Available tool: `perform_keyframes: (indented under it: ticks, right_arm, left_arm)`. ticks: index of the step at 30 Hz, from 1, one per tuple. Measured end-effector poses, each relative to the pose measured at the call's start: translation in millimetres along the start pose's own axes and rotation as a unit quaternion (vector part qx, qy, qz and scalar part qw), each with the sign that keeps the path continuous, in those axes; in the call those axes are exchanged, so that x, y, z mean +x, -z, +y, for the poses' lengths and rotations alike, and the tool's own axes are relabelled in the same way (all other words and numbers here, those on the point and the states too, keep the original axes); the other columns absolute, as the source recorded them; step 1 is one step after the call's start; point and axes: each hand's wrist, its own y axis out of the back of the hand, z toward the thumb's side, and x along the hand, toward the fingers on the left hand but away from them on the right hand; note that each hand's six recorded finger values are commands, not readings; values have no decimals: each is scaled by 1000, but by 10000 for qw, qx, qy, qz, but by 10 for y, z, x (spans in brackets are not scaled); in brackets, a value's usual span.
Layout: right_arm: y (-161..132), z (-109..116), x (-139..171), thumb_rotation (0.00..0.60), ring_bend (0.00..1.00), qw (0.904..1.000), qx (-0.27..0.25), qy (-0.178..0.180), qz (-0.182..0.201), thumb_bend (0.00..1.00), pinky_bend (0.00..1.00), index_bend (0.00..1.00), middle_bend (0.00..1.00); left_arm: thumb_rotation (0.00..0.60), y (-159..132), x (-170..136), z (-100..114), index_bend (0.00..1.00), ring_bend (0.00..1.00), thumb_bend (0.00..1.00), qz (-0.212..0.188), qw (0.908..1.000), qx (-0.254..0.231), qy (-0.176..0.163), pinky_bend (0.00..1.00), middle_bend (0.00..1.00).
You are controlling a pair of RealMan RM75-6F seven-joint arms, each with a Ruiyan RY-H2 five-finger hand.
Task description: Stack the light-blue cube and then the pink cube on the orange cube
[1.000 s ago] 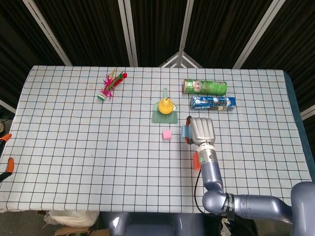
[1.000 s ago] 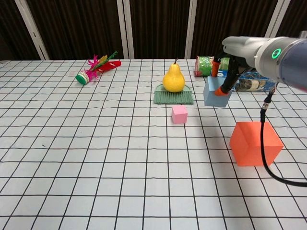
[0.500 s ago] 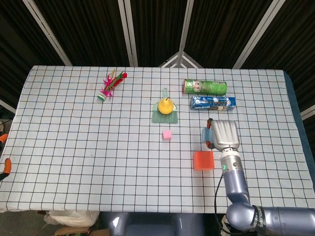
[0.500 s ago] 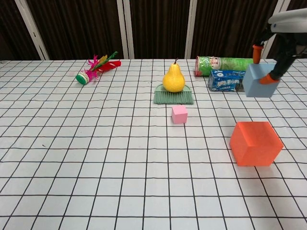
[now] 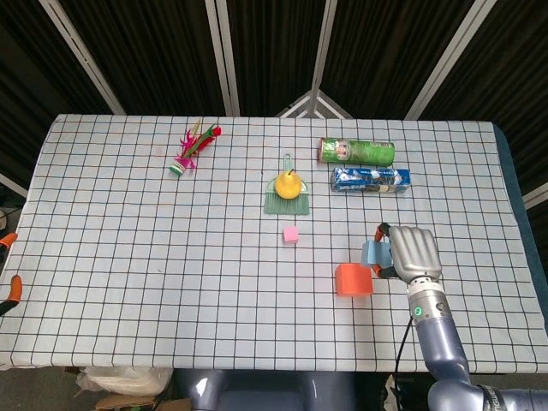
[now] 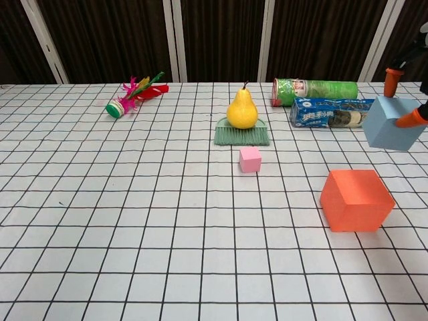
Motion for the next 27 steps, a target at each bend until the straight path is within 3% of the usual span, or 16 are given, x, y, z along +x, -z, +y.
perform_keyframes:
  ticks: [17, 27]
  right_arm:
    - [-101, -221, 205, 600, 1000, 9974, 193, -143, 685, 366, 972, 496, 1000]
    - [-105, -345, 132, 600, 1000, 9956, 258, -262, 866, 371, 972, 496, 1000]
  left_arm:
    - [600, -17, 11, -33, 109, 0, 600, 9, 10000, 74, 41, 0, 46]
    - [600, -21, 18, -44, 110, 0, 600, 31, 9999, 110, 44, 0, 45]
